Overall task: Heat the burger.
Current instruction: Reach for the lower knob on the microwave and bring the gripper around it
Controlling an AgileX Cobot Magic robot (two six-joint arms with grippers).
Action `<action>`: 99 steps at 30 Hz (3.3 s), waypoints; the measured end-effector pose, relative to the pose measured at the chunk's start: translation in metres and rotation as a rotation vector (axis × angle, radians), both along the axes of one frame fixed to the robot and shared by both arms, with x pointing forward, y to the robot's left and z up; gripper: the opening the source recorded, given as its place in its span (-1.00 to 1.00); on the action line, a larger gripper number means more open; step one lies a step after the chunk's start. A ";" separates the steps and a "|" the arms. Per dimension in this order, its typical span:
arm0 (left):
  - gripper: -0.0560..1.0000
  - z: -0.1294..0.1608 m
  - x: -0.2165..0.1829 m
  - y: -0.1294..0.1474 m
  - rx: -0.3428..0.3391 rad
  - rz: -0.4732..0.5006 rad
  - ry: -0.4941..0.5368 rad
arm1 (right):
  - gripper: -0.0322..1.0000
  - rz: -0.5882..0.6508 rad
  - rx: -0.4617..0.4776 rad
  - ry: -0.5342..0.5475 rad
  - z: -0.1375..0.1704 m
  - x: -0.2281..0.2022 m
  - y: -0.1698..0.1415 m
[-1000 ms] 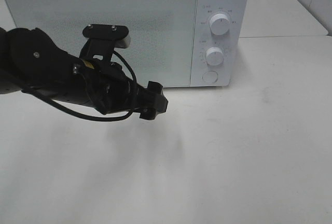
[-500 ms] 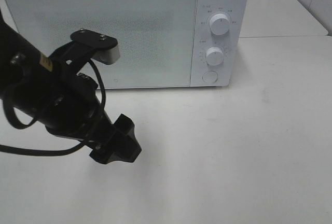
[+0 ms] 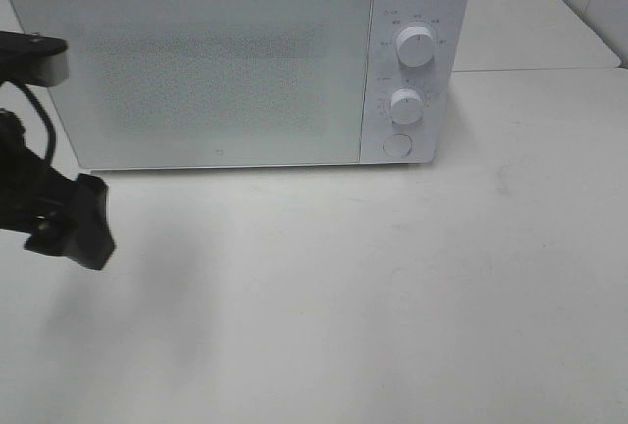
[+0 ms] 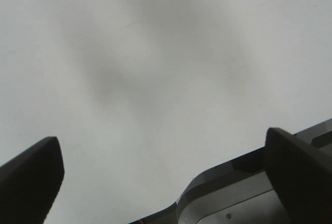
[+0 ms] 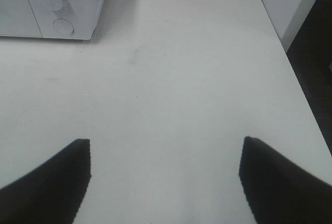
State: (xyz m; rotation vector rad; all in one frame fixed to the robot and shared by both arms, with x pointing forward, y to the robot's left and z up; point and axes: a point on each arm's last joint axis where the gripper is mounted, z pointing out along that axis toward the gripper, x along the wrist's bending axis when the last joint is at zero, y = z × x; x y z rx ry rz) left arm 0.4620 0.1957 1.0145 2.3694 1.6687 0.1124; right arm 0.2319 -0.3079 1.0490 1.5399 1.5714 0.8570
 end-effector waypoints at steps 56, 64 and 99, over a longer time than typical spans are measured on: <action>0.98 0.042 -0.225 0.099 -0.121 0.370 -0.818 | 0.54 0.000 0.000 0.000 0.000 0.000 0.000; 0.98 0.042 -0.231 0.097 -0.141 0.365 -0.854 | 0.54 0.000 0.000 0.000 0.000 0.000 0.000; 0.98 0.042 -0.231 0.097 -0.141 0.365 -0.854 | 0.54 0.000 0.001 0.000 0.000 0.000 0.000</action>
